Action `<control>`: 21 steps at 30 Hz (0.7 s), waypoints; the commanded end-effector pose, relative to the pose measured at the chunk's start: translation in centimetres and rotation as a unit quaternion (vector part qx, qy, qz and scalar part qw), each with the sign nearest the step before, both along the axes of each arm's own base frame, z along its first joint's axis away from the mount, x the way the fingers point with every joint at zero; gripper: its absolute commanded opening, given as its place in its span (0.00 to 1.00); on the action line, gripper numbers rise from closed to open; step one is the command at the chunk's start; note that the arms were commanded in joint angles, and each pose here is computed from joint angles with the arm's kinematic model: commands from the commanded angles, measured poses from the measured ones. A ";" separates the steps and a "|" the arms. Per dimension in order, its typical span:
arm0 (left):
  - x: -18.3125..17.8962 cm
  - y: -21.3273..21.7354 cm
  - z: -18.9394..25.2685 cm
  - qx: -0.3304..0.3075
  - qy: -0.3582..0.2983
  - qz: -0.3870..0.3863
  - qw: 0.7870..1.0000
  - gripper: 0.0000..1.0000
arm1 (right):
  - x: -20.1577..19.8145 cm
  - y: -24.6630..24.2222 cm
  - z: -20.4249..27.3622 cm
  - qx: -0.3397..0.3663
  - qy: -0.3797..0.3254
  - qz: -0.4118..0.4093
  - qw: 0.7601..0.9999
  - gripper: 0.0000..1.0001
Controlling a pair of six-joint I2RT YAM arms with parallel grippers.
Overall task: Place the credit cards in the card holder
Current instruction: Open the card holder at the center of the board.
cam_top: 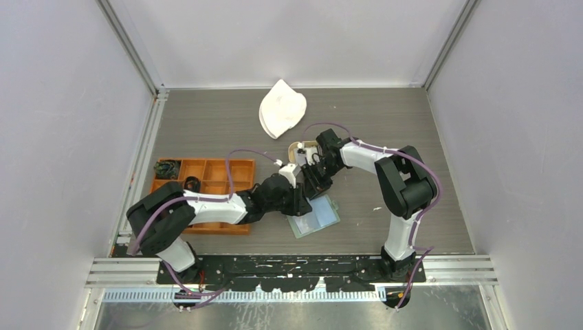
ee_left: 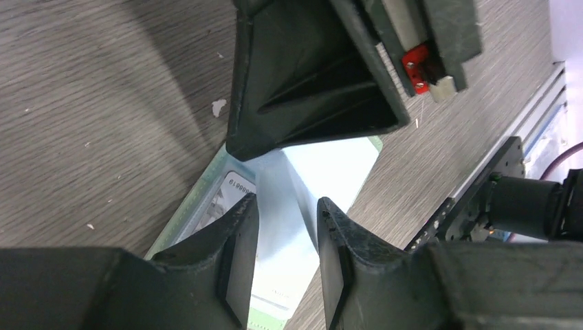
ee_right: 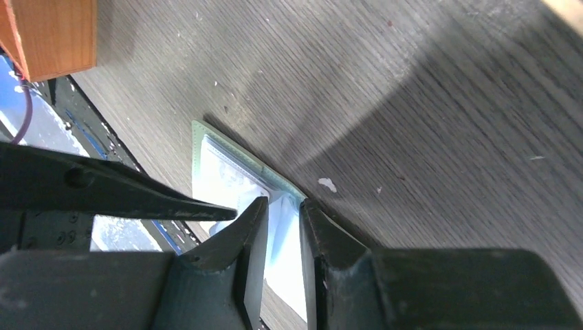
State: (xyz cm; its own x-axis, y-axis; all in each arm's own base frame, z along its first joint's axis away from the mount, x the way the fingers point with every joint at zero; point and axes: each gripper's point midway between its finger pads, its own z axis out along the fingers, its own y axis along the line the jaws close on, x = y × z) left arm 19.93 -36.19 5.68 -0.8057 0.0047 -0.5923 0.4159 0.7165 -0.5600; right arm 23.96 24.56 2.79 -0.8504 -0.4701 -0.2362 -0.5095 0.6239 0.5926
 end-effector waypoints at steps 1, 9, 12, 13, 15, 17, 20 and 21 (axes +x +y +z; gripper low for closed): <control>0.9 -2.0 2.2 -0.090 -0.006 -0.004 0.996 0.38 | 1.5 0.8 4.2 0.051 -0.047 0.005 0.998 0.30; 1.5 -2.8 1.2 -0.131 0.022 0.003 0.991 0.37 | 3.2 -0.9 6.8 0.076 -0.078 -0.024 0.994 0.32; 1.6 -3.4 1.4 -0.142 0.024 0.001 0.990 0.37 | 3.7 -1.5 7.8 0.082 -0.099 -0.030 0.991 0.33; 1.6 -3.5 1.7 -0.147 0.024 -0.001 0.989 0.37 | 3.9 -1.8 8.3 0.085 -0.107 -0.033 0.990 0.33; 1.6 -3.8 2.2 -0.154 0.024 -0.005 0.988 0.38 | 4.5 -2.5 9.2 0.090 -0.125 -0.044 0.987 0.33; 1.5 -4.2 2.9 -0.163 0.024 -0.012 0.986 0.39 | 5.0 -3.3 9.9 0.096 -0.142 -0.056 0.984 0.34; 1.3 -5.0 3.6 -0.179 0.030 -0.028 0.983 0.48 | 5.4 -4.1 10.9 0.105 -0.157 -0.072 0.979 0.35; 1.3 -5.4 3.8 -0.185 0.033 -0.033 0.982 0.49 | 5.5 -4.3 11.3 0.110 -0.161 -0.076 0.978 0.35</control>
State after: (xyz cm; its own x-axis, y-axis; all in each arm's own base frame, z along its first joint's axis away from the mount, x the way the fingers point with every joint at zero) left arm 20.69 -38.95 5.44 -0.8636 -0.1206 -0.4896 0.3462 0.5641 -0.7496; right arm 28.55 20.74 11.02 -0.8259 -0.2954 -0.4802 -0.5492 0.6137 0.5672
